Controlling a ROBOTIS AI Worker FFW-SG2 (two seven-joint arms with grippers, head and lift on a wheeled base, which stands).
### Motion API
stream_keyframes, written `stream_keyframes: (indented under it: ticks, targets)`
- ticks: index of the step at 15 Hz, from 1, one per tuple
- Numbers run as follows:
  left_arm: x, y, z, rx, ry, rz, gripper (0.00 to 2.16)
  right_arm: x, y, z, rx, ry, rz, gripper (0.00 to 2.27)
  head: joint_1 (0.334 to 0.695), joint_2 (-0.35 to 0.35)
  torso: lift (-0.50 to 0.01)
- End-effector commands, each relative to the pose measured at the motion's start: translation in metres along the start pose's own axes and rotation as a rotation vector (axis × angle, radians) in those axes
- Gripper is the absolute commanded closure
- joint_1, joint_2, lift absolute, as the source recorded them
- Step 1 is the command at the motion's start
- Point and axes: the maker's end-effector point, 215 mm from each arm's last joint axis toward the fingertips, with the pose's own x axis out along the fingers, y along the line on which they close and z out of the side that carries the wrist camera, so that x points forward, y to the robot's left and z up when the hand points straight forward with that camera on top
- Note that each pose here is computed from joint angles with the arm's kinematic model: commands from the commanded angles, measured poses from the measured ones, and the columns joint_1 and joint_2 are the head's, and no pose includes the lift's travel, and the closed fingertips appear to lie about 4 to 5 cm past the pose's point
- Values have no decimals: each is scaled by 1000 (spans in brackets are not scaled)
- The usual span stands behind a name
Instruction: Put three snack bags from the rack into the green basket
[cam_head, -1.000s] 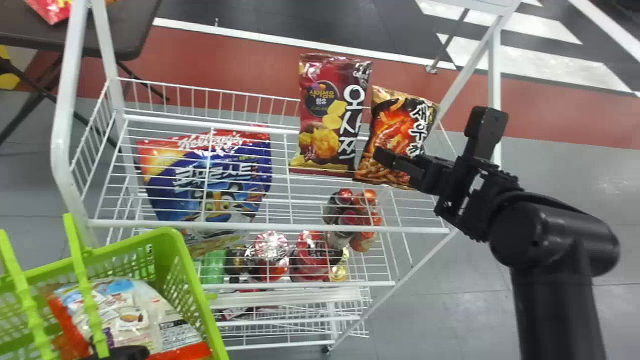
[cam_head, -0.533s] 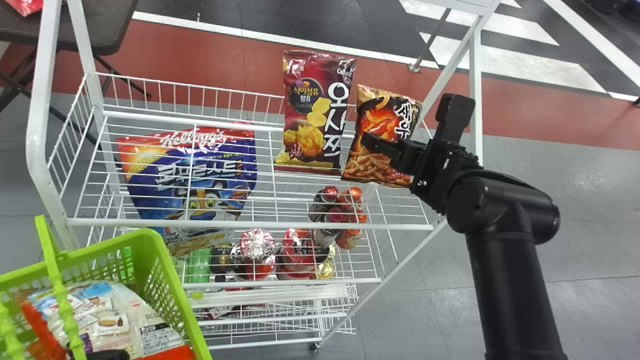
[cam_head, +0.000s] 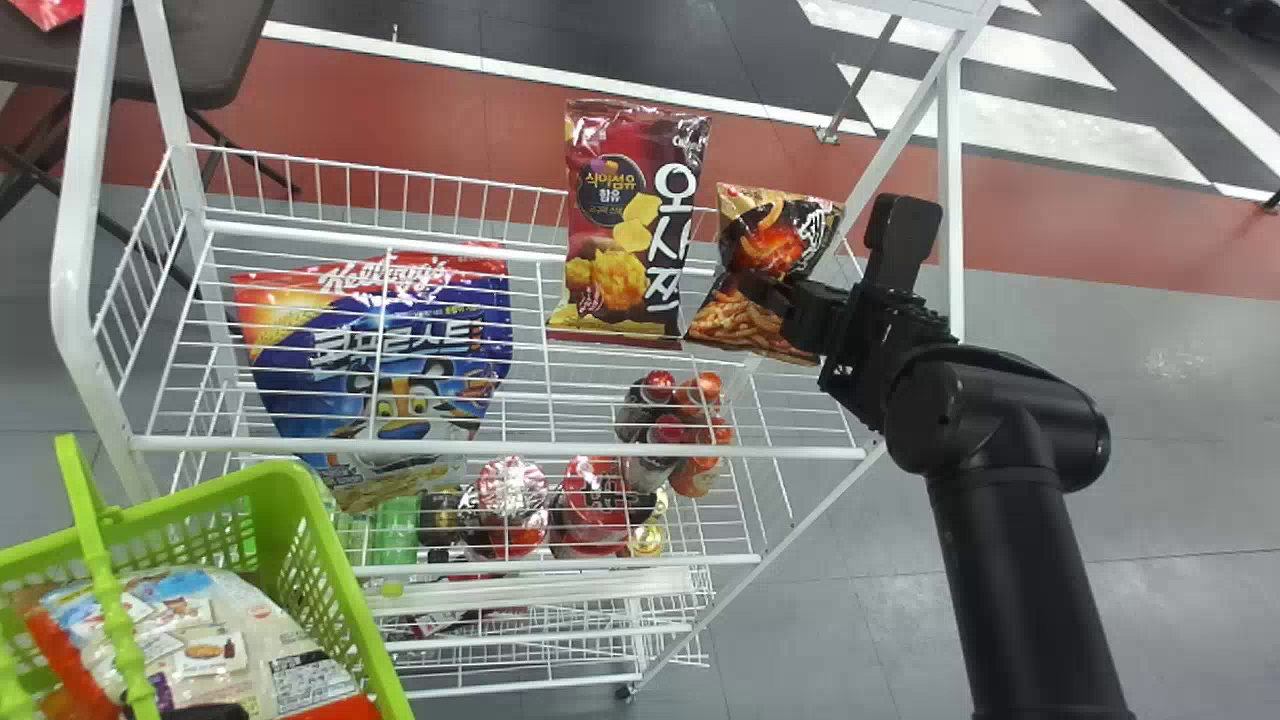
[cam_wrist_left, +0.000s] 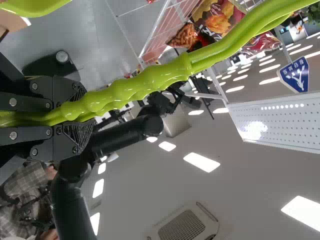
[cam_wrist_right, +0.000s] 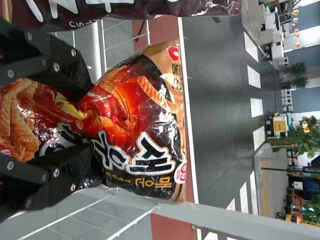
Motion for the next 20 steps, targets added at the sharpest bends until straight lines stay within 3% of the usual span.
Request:
stream_keyframes:
  ticks: [1, 11, 16, 20]
  targets:
    - [0, 0, -1, 0, 1, -1, 2148, -14, -1, 10, 13, -28, 9, 2253, 695, -350, 0]
    - [2, 1, 1, 1, -9, -7, 2148, -97, 29, 4, 92, 55, 125, 2253, 695, -350, 0]
    - [10, -2, 3, 8, 1, -25, 2148, -173, 112, -36, 145, 235, 374, 2253, 695, -328, 0]
    - [15, -4, 2, 11, 7, -36, 2145, -218, 220, -75, 115, 369, 625, 2253, 695, -232, 0]
